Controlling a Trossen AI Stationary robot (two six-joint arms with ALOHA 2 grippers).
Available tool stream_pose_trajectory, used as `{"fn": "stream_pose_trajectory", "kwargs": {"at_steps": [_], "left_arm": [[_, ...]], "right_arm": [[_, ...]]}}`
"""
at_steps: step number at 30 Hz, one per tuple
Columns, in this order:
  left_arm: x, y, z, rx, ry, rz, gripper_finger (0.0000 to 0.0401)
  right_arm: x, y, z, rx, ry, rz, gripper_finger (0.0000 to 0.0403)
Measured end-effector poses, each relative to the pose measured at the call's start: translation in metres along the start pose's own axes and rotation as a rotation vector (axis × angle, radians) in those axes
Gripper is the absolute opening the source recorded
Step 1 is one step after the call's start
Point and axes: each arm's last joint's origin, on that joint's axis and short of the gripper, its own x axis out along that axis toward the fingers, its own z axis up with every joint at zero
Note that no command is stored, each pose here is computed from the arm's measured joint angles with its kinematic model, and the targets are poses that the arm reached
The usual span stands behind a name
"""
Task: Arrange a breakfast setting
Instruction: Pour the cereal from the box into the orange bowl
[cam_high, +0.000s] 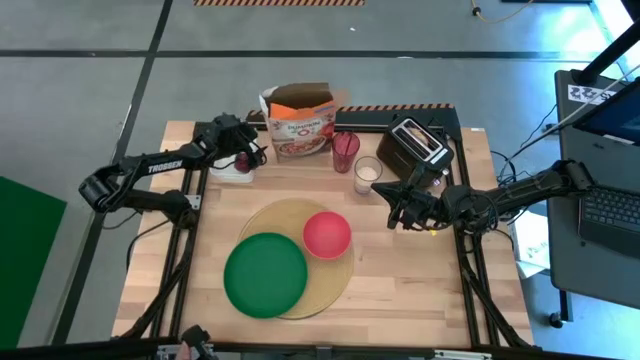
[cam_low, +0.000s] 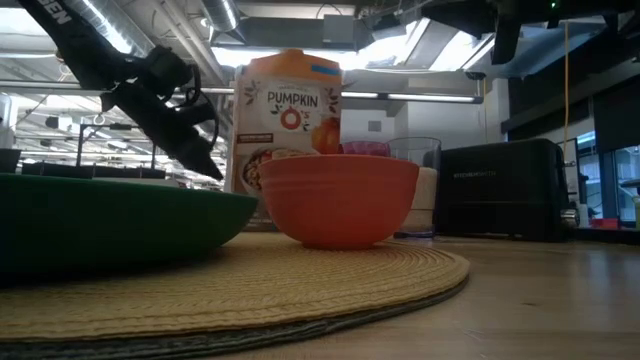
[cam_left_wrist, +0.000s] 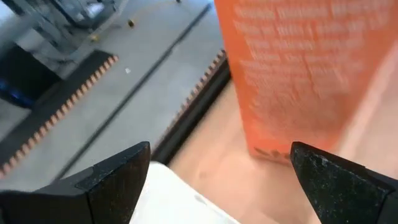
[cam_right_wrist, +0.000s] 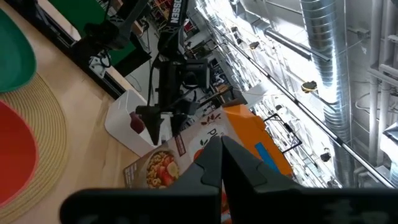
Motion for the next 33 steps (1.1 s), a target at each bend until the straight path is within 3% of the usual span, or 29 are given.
{"fn": "stream_pose_trajectory", "kwargs": {"at_steps": [5, 16, 28, 33], "left_arm": [[0.0, -0.004, 0.0, -0.047, -0.023, -0.114, 0.0384], [0.002, -0.008, 0.006, -0.012, -0.153, -0.311, 0.0384], [0.023, 0.001, -0.004, -0.055, -0.146, -0.267, 0.0384], [0.026, 0.005, -0.003, -0.062, -0.201, -0.298, 0.0384]], "right_arm": [[0.0, 0.0, 0.0, 0.0, 0.001, 0.001, 0.0005], [0.0, 0.0, 0.0, 0.003, -0.001, -0.001, 0.0005], [0.0, 0.001, 0.002, 0.003, -0.068, 0.04, 0.0005], [0.0, 0.001, 0.002, 0.003, -0.068, 0.04, 0.0005]]}}
